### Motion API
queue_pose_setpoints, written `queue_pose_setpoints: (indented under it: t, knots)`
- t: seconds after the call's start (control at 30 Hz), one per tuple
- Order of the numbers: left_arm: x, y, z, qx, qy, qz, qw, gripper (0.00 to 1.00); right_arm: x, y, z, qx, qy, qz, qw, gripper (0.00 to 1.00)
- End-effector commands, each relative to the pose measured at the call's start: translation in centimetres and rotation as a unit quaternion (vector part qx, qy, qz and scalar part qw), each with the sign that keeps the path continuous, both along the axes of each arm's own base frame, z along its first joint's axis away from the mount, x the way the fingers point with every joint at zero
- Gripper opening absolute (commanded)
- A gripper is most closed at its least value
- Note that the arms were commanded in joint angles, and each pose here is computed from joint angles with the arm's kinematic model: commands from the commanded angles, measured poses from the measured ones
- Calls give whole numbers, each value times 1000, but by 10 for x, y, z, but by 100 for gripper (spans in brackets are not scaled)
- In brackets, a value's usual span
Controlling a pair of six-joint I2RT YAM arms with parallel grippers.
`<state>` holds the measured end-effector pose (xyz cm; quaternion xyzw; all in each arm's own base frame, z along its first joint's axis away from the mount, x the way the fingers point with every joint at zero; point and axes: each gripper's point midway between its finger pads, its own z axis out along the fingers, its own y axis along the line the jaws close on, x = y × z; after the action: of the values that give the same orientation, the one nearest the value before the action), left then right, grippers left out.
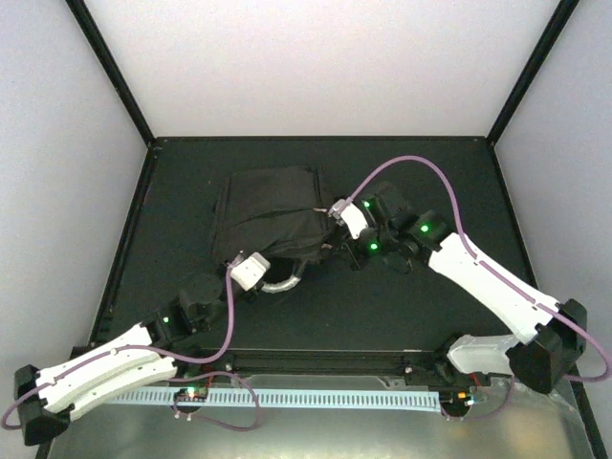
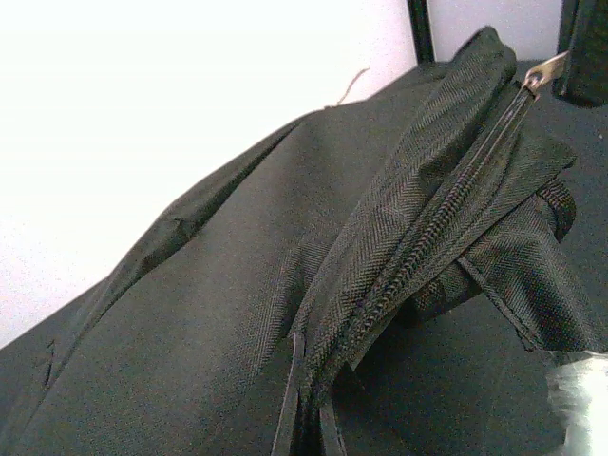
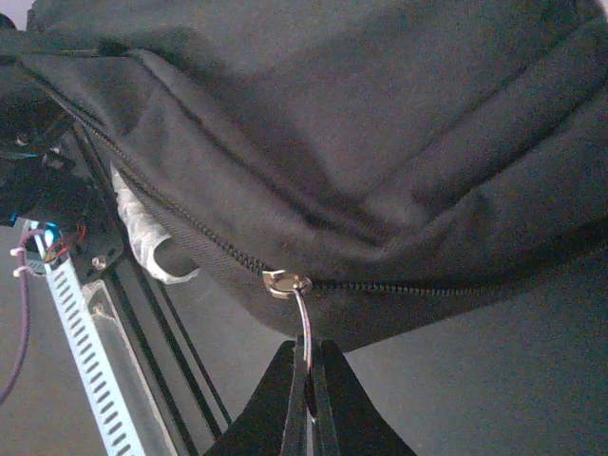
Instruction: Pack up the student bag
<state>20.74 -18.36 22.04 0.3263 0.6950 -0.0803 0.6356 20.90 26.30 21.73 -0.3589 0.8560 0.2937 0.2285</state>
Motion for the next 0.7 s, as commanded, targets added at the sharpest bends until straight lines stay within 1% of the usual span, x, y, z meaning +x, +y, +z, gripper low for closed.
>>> queue_pose_setpoints:
  t: [0.0, 0.13, 0.2, 0.3, 0.33, 0.37, 0.43, 0.47, 0.5, 0.57, 0.6, 0.63, 0.67]
  knots:
    - [18, 77, 40, -107, -54, 189, 975, 2, 35, -70, -41, -169, -5, -146, 975, 2]
    - [15, 75, 39, -121, -54, 174, 976, 2, 57, -53, -29, -121, -32, -164, 978, 2]
    - [15, 77, 37, -116, -50, 181, 975, 2, 65, -55, -26, -119, -36, -177, 976, 2]
    - [15, 84, 40, -102, -55, 193, 974, 2, 64, -65, -26, -129, -37, -183, 974, 2]
    - [14, 80, 42, -92, -60, 182, 977, 2, 61, -65, -24, -128, -35, -177, 975, 2]
    - [13, 72, 42, -77, -68, 158, 982, 4, 54, -63, -22, -119, -28, -164, 979, 2]
    - [5, 39, 39, -36, -65, 65, 995, 16, 35, -46, -10, -71, -6, -112, 991, 2]
    - [2, 26, 39, -25, -54, 31, 998, 25, 24, -37, -3, -43, 4, -85, 995, 2]
    - [-2, 11, 37, -14, -39, -8, 999, 38, 12, -28, 6, -12, 15, -55, 998, 2]
    - [-7, -13, 39, 13, -4, -64, 998, 64, -3, -18, 20, 30, 27, -21, 999, 2]
    - [-9, -23, 40, 26, 14, -86, 996, 73, -8, -16, 25, 45, 29, -10, 999, 2]
    - [-12, -30, 38, 40, 35, -104, 993, 76, -11, -15, 28, 53, 29, -4, 998, 2]
    - [-17, -40, 39, 50, 51, -133, 989, 77, -14, -14, 29, 56, 31, 2, 998, 2]
